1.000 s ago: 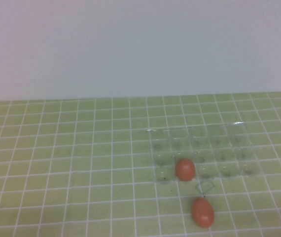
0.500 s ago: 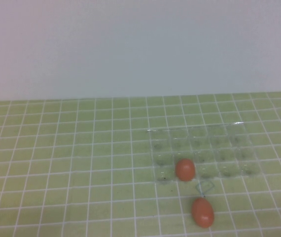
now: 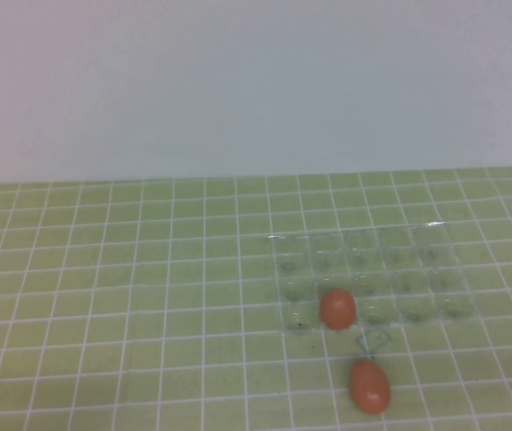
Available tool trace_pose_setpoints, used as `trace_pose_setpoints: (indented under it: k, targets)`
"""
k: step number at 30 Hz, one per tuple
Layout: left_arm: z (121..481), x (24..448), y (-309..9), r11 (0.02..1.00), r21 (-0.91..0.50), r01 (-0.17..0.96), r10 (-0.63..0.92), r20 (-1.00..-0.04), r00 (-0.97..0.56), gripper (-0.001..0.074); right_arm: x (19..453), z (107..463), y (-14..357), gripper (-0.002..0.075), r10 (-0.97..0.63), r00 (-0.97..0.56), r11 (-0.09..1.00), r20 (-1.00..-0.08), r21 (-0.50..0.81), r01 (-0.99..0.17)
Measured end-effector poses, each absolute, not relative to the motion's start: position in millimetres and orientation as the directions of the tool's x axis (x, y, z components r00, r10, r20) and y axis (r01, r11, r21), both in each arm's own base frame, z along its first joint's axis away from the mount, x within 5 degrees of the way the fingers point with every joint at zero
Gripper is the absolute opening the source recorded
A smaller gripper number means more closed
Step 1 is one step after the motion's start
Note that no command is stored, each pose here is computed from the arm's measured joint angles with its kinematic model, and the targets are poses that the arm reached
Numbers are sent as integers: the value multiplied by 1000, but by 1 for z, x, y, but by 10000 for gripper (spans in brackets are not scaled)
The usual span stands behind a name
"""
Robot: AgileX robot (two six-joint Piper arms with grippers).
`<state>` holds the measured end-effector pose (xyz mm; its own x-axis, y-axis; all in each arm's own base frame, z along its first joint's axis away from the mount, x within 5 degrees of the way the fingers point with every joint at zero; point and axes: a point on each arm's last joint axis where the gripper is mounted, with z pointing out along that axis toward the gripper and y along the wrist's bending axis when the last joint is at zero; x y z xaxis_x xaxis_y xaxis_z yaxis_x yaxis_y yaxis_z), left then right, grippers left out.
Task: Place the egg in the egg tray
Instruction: Pick up the egg
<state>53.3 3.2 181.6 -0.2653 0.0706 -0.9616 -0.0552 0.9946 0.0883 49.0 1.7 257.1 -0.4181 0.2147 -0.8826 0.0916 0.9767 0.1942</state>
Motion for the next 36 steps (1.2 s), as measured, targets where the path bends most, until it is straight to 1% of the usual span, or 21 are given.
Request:
trace_pose_setpoints:
  k: [3,5,7,9,11,14,18,21,23,26,29,31,32,33,36]
  targets:
    - [182,53,3,995,88,-55,71,-962,-265,-4,67,262,9,-2,309,-533,947,-788,307,95]
    - [182,53,3,995,88,-55,71,-962,-265,-4,77,264,12,-2,341,-616,931,-711,348,113]
    - [182,53,3,995,88,-55,71,-962,-265,-4,88,266,14,-2,342,-702,925,-624,357,133]
    - [182,53,3,995,88,-55,71,-962,-265,-4,98,269,17,-2,317,-760,929,-568,349,126]
    - [182,53,3,995,88,-55,71,-962,-265,-4,108,272,20,-2,268,-799,940,-538,326,96]
    - [182,53,3,995,88,-55,71,-962,-265,-4,128,275,31,-2,138,-854,965,-502,261,3]
    - [182,53,3,995,88,-55,71,-962,-265,-4,150,274,54,-2,-61,-880,972,-472,172,-159]
    - [182,53,3,995,88,-55,71,-962,-265,-4,170,269,81,-2,-215,-859,945,-464,123,-303]
    - [182,53,3,995,88,-55,71,-962,-265,-4,183,264,103,-2,-313,-841,914,-442,101,-394]
    - [182,53,3,995,88,-55,71,-962,-265,-4,203,254,137,-2,-405,-828,878,-387,89,-471]
    - [182,53,3,995,88,-55,71,-962,-265,-4,227,245,161,1,-451,-829,861,-331,83,-502]
    - [182,53,3,995,88,-55,71,-962,-265,-3,241,239,172,31,-471,-837,858,-278,79,-508]
    - [182,53,3,995,88,-55,71,-962,-265,-4,248,236,177,64,-476,-843,858,-249,78,-508]
    - [182,53,3,995,88,-55,71,-962,-265,-4,255,233,182,111,-481,-847,858,-226,77,-507]
    - [182,53,3,995,88,-55,71,-962,-265,-4,270,225,193,300,-482,-859,863,-172,77,-500]
